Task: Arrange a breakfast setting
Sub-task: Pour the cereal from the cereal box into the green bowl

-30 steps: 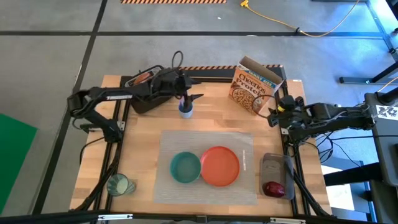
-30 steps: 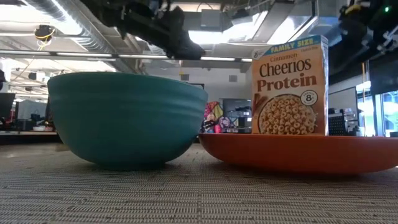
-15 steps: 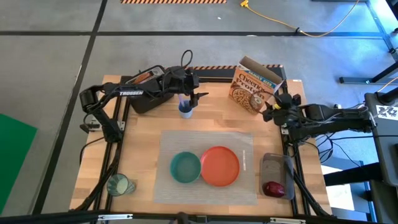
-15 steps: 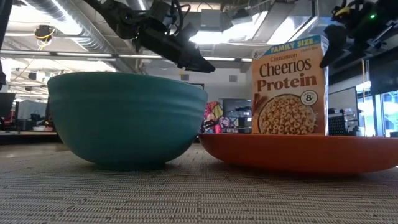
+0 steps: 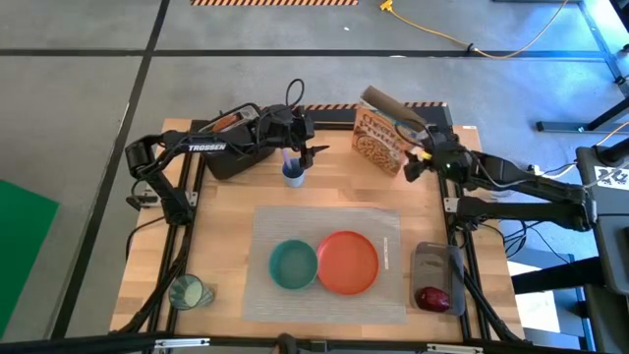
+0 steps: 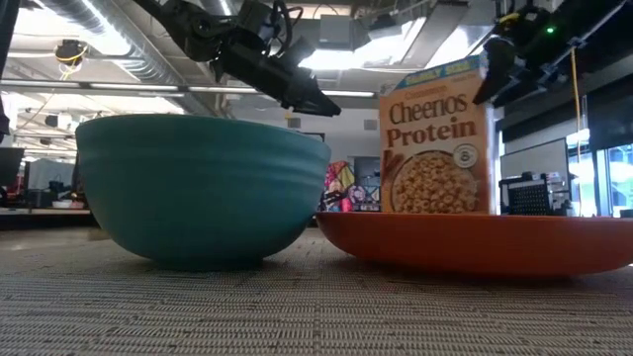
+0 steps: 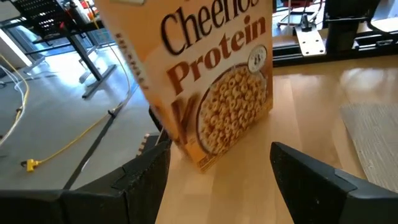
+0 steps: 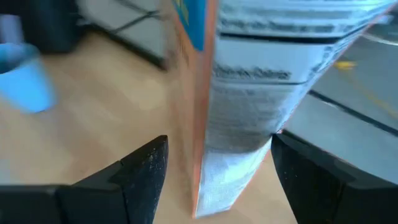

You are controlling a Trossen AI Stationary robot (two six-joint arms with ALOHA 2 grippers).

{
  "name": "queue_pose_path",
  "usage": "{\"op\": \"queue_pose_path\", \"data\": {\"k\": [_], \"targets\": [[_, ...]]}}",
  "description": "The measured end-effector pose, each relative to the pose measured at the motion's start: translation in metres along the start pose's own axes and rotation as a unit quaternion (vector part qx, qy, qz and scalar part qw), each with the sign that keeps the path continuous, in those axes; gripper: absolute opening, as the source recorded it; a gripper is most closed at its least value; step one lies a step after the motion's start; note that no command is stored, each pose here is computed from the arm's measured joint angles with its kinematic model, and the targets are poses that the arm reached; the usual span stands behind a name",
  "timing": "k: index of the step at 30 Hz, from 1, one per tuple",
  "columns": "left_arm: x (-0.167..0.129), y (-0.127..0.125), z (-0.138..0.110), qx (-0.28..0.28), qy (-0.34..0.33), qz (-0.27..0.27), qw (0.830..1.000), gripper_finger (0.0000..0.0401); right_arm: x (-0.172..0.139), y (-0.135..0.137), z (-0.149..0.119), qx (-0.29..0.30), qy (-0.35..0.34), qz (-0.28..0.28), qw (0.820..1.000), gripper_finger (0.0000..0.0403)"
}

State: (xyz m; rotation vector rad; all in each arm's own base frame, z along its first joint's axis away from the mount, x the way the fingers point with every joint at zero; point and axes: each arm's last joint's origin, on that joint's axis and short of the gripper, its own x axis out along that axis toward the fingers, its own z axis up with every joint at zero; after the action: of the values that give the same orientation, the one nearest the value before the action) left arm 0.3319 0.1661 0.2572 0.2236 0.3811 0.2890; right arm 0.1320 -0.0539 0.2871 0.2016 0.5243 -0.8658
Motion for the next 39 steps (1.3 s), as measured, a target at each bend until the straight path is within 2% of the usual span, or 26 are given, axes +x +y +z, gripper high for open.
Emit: {"op": "queue_pose_path", "data": {"k": [3, 9, 16, 19, 24, 26, 34, 39], "targets": [[0.000, 0.002, -0.001, 0.012, 0.004, 0.010, 1.000, 0.0273, 0.006, 0.006, 0.004, -0.016, 0.000, 0.047, 0.999, 0.0273], [-0.001, 0.012, -0.002, 0.020, 0.000, 0.025, 0.999, 0.0273, 0.022, 0.021, 0.013, -0.055, -0.019, 0.094, 0.994, 0.0273], [-0.002, 0.013, -0.001, -0.007, -0.020, -0.005, 1.000, 0.0273, 0.043, 0.043, 0.020, -0.099, -0.034, 0.208, 0.972, 0.0273], [-0.001, 0.009, 0.000, -0.006, -0.021, -0.012, 1.000, 0.0273, 0.044, 0.044, 0.020, -0.102, -0.032, 0.209, 0.972, 0.0273], [0.000, -0.007, 0.005, -0.025, -0.028, -0.038, 0.999, 0.0273, 0.043, 0.035, 0.014, -0.107, -0.013, 0.117, 0.987, 0.0273], [0.002, -0.017, 0.009, -0.028, -0.035, -0.051, 0.998, 0.0273, 0.046, 0.036, 0.014, -0.110, -0.009, 0.104, 0.988, 0.0273], [0.003, -0.055, 0.023, -0.016, -0.043, -0.036, 0.998, 0.0273, 0.074, 0.059, 0.018, -0.128, -0.034, 0.182, 0.974, 0.0273], [0.003, -0.061, 0.025, -0.033, -0.027, 0.026, 0.999, 0.0273, 0.086, 0.070, 0.020, -0.162, -0.061, 0.221, 0.960, 0.0273]]}}
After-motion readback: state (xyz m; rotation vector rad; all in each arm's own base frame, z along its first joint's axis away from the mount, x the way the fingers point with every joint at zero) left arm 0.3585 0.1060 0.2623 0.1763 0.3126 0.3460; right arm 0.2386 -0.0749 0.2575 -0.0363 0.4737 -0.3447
